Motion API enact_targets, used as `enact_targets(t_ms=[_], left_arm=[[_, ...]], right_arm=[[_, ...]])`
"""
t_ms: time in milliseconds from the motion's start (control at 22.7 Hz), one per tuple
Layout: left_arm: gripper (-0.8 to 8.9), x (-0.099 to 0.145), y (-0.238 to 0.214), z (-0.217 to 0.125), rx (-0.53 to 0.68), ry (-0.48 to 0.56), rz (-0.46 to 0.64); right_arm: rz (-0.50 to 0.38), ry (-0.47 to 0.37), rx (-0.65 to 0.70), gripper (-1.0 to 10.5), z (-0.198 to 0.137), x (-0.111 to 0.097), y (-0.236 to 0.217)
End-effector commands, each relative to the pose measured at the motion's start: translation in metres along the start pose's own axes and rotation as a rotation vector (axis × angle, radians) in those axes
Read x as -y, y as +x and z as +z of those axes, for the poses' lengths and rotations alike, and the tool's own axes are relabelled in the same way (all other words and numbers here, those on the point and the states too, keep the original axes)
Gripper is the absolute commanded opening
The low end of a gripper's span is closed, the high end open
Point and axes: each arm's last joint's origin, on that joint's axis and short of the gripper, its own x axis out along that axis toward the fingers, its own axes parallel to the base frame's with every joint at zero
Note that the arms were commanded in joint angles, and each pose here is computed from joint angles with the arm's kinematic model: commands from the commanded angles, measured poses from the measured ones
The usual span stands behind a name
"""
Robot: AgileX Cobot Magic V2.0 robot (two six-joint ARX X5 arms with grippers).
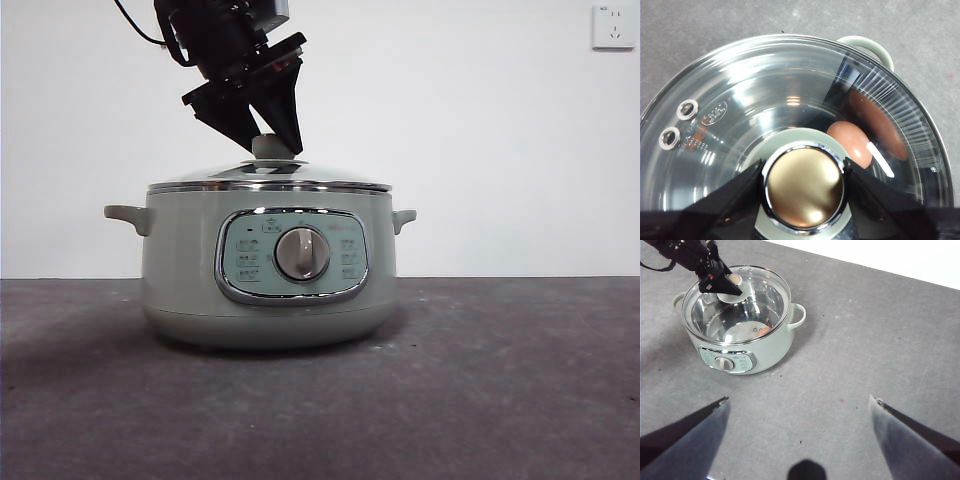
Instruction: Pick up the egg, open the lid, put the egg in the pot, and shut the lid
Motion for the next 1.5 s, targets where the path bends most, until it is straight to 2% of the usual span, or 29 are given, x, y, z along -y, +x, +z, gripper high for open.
enact_targets(t_ms=[44,265,309,441,485,794,971,1191,1368,1500], left_arm=[[-0.08,0.002,0.003,-0.001,-0.02,0.002,-0.013],[0.07,0.002,0.009,-0.005,-0.059,-0.007,-0.022],[0.41,0.002,0.009,-0.006,-0.065,-0.008,-0.023],[3.2,0.001,0.009,-0.006,-0.068,-0.011,-0.022],[3.48,0.001,0.009,-0.007,-0.074,-0.012,-0.023],[3.46,0.002,0.003,-0.005,-0.056,-0.01,-0.019],[3.47,-0.002,-0.017,-0.003,-0.014,-0.022,0.001],[3.46,0.001,-0.073,0.0,0.1,-0.035,0.039],[3.46,0.021,-0.145,-0.014,0.159,-0.075,0.046],[3.46,0.039,-0.194,-0.035,0.175,-0.117,0.013]], right_arm=[[-0.002,0.005,-0.029,4.7,-0.003,0.0,0.001],[-0.002,0.005,-0.029,4.7,-0.003,0.0,0.001],[-0.002,0.005,-0.028,4.7,-0.003,0.0,0.001],[-0.002,0.005,-0.028,4.7,-0.003,0.0,0.001],[-0.002,0.005,-0.028,4.7,-0.003,0.0,0.001],[-0.002,0.005,-0.028,4.7,-0.003,0.0,0.001],[-0.002,0.005,-0.028,4.7,-0.003,0.0,0.001],[-0.002,0.005,-0.029,4.7,-0.003,0.0,0.001],[-0.002,0.004,-0.03,4.7,-0.003,0.0,0.001],[-0.001,0.001,-0.031,4.7,-0.003,0.0,0.002]])
